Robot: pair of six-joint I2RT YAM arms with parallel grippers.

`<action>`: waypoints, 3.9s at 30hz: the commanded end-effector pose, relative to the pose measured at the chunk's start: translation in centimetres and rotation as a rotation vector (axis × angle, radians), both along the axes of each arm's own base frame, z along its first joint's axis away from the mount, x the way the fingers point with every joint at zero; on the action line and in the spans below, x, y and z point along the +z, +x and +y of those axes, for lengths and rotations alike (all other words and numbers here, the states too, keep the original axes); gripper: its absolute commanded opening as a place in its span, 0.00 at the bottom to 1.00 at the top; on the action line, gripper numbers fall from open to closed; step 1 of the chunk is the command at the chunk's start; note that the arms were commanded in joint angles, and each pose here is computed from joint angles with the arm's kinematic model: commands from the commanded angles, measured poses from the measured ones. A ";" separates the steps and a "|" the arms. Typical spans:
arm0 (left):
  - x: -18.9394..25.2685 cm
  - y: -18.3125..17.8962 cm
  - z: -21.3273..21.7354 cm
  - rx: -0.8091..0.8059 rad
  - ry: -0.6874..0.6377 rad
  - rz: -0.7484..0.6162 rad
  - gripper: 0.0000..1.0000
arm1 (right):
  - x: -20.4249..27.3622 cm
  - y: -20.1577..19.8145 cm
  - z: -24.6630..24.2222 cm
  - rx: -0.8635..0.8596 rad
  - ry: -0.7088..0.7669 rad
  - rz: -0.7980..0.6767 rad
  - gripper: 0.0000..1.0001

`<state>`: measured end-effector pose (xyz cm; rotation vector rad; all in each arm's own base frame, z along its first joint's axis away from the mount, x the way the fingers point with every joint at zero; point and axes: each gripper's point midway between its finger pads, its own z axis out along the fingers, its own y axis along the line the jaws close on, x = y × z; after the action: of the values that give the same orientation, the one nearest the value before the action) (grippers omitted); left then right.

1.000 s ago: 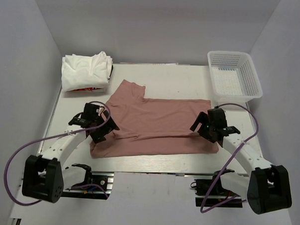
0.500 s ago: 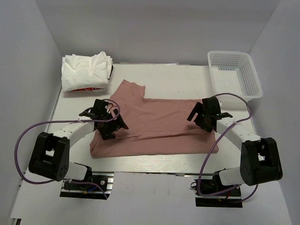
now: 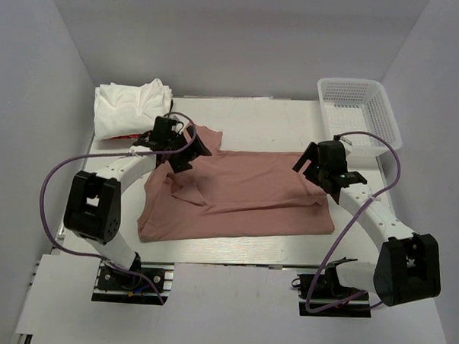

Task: Fold and stack the t-shirts
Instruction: Fold the flattened tshirt in 1/3 of the way

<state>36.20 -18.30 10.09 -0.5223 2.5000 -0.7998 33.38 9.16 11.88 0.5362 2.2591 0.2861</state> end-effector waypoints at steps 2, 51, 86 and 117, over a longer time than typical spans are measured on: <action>2.4 4.5 -1.5 -0.015 -0.005 -0.093 1.00 | 1.8 0.5 -0.9 -0.032 -0.032 -0.031 0.90; -4.7 2.6 -1.8 -0.084 0.238 0.056 1.00 | -1.2 -2.3 -1.1 0.057 -0.088 0.079 0.90; -7.7 -5.1 10.7 0.245 0.415 0.170 1.00 | -4.9 5.3 35.0 1.132 -0.224 -0.101 0.86; -12.7 -15.4 12.5 0.269 0.425 0.443 1.00 | -4.7 10.0 27.1 0.463 -0.306 -0.019 0.77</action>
<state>30.03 -6.95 2.28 -0.8069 2.4748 -0.2172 41.60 37.95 3.32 -0.3085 2.3974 0.2326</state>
